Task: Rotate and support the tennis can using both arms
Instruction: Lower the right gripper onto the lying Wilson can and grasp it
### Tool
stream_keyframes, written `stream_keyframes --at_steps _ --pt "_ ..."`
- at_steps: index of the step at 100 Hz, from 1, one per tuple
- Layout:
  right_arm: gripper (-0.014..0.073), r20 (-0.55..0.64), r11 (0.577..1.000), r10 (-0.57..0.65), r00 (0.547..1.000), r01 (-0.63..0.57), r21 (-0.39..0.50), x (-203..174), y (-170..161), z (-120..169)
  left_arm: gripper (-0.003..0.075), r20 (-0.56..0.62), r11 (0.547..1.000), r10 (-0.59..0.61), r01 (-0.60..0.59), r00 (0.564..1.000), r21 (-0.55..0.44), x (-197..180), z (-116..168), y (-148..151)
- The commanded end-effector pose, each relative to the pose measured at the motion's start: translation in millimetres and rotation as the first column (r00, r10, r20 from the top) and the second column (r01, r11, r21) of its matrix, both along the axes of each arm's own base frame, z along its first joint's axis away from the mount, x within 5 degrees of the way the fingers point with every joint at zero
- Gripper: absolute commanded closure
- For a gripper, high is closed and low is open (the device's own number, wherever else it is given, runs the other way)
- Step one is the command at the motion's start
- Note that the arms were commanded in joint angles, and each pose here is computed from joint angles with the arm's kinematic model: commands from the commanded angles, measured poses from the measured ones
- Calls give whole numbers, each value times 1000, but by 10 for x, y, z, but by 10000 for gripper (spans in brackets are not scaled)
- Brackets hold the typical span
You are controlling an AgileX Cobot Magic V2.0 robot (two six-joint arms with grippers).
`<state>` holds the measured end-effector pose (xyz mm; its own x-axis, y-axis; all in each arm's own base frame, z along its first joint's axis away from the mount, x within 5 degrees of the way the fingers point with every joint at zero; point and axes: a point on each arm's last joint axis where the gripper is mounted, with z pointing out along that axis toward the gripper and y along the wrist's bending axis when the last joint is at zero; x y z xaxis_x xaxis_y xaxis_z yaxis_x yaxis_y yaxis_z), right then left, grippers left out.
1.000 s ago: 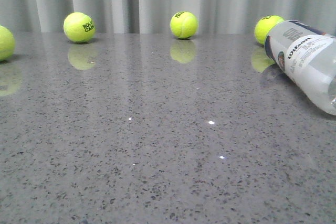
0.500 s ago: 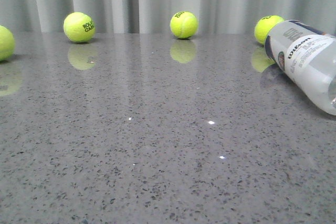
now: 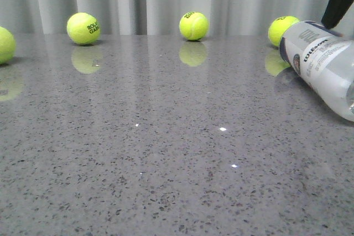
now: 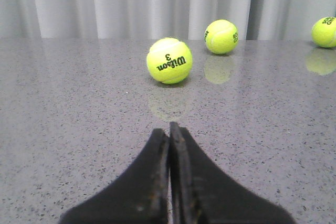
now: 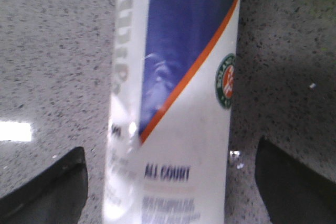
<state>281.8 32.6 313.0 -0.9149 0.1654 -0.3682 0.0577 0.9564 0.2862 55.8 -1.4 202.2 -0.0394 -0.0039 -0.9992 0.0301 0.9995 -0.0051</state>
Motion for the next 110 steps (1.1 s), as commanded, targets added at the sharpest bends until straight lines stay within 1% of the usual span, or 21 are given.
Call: stream_keyframes --at_steps 1,11,32,39,51,58,65,75,82,91,103,110 --pt "-41 48 1000 -4 999 3 24 127 24 59 741 67 1000 -4 4 998 -7 -7 -67 -3" --pt "-41 7 999 -4 1000 3 43 248 46 -64 741 67 1000 -4 4 998 -7 -7 -67 -3" --pt "-30 -34 998 1 999 1 64 361 71 -185 741 67 1000 -4 4 998 -7 -7 -67 -3" --pt "34 -36 998 1 999 1 63 365 71 -192 741 67 1000 -4 4 998 -7 -7 -67 -3" --pt "216 -36 998 1 999 1 63 365 71 -192 741 67 1000 -4 4 998 -7 -7 -67 -3" --pt "290 -36 998 1 999 1 63 365 71 -192 741 67 1000 -4 4 998 -7 -7 -67 -3" --pt "323 -28 998 11 1000 -10 60 370 72 -170 741 67 1000 -4 4 998 -7 -7 -67 -3" --pt "325 -1 998 48 999 -48 49 386 83 -68 741 67 1000 -4 4 998 -7 -7 -67 -3" --pt "325 22 995 97 995 -98 37 396 119 39 741 67 1000 -4 4 998 -7 -7 -67 -3" --pt "325 67 974 225 972 -225 -10 402 207 174 741 67 1000 -4 4 998 -7 -7 -67 -3" --pt "325 115 916 401 909 -394 -80 427 383 320 741 67 1000 -4 4 998 -7 -7 -67 -3" --pt "325 122 860 508 853 -495 -122 427 498 348 741 67 1000 -4 4 998 -7 -7 -67 -3"
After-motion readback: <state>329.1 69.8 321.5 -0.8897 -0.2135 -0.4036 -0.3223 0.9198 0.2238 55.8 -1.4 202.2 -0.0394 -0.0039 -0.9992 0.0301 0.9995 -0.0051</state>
